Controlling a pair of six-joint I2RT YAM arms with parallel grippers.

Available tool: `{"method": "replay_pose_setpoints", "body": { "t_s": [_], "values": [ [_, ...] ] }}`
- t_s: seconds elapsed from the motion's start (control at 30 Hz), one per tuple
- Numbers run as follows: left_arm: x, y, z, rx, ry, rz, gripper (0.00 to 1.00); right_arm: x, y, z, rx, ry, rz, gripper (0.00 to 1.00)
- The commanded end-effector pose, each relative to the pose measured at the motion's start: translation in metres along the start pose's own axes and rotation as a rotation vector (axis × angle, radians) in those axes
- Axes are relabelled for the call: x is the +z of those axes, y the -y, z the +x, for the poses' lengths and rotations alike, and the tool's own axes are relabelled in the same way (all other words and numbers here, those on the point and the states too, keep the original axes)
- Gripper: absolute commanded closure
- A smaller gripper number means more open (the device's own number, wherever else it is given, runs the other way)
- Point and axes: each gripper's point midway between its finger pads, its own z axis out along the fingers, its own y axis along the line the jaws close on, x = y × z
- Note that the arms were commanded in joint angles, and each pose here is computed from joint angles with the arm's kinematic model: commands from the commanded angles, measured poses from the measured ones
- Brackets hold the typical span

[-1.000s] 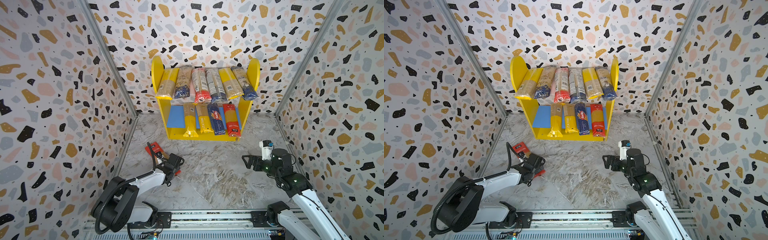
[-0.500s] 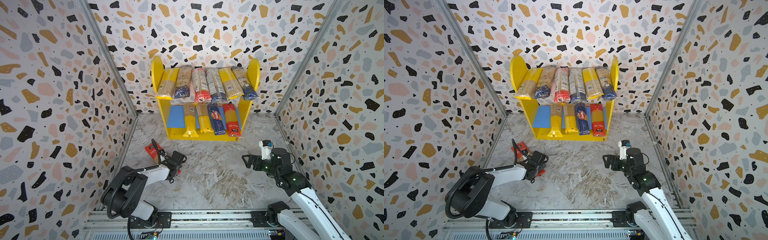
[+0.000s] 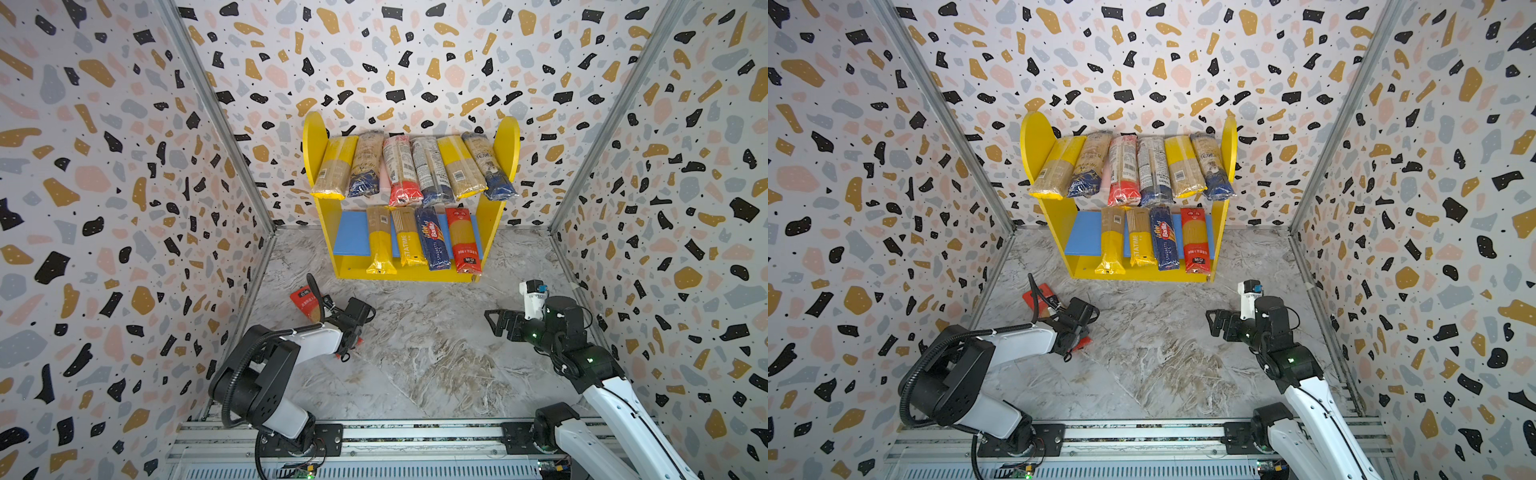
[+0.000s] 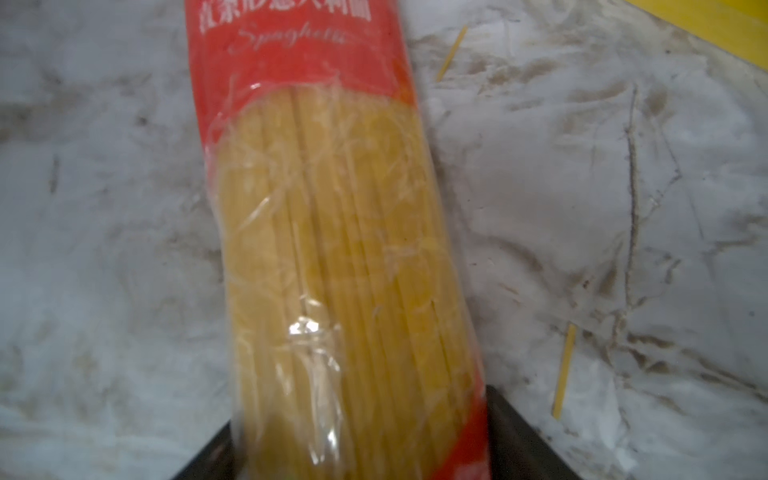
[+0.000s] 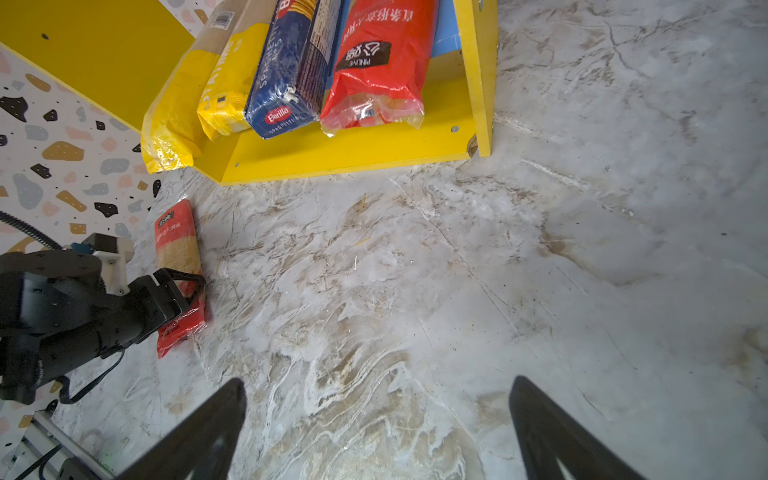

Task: Place and organize the pasta boxes and bags onto the shelf
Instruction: 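Close the left gripper on the red-labelled bag's end and lift it, then raise the red-labelled bag upright and carry it toward the blue shelf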

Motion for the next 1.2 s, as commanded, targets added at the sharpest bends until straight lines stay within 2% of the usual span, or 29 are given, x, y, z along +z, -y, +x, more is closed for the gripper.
{"method": "replay_pose_setpoints", "body": {
  "t_s": [0.0,0.07,0.13,0.3,0.43,0.67,1.17],
  "values": [
    [0.003,-0.001,0.019,0.062,-0.085,-0.002,0.50,-0.005,-0.005,-0.007,-0.021,0.027,-0.022,0.01],
    [0.002,-0.003,0.021,0.056,-0.091,0.004,0.64,-0.004,-0.004,-0.007,-0.021,0.024,-0.026,0.01],
    [0.000,-0.004,0.025,0.042,-0.099,0.021,0.73,-0.004,-0.004,-0.007,-0.020,0.023,-0.033,0.01],
    [-0.006,-0.014,0.041,0.008,-0.127,0.064,0.84,-0.003,-0.003,-0.007,-0.015,0.022,-0.044,0.01],
    [-0.018,-0.018,0.044,0.027,-0.115,0.080,1.00,-0.001,-0.002,-0.007,-0.012,0.018,-0.043,0.01],
    [-0.056,-0.012,0.021,0.098,-0.025,0.114,1.00,0.000,-0.006,-0.014,-0.016,0.016,-0.054,0.01],
    [-0.130,-0.009,-0.025,0.134,0.158,0.345,1.00,0.003,-0.018,-0.024,-0.001,0.009,-0.106,0.01]
  ]
}}
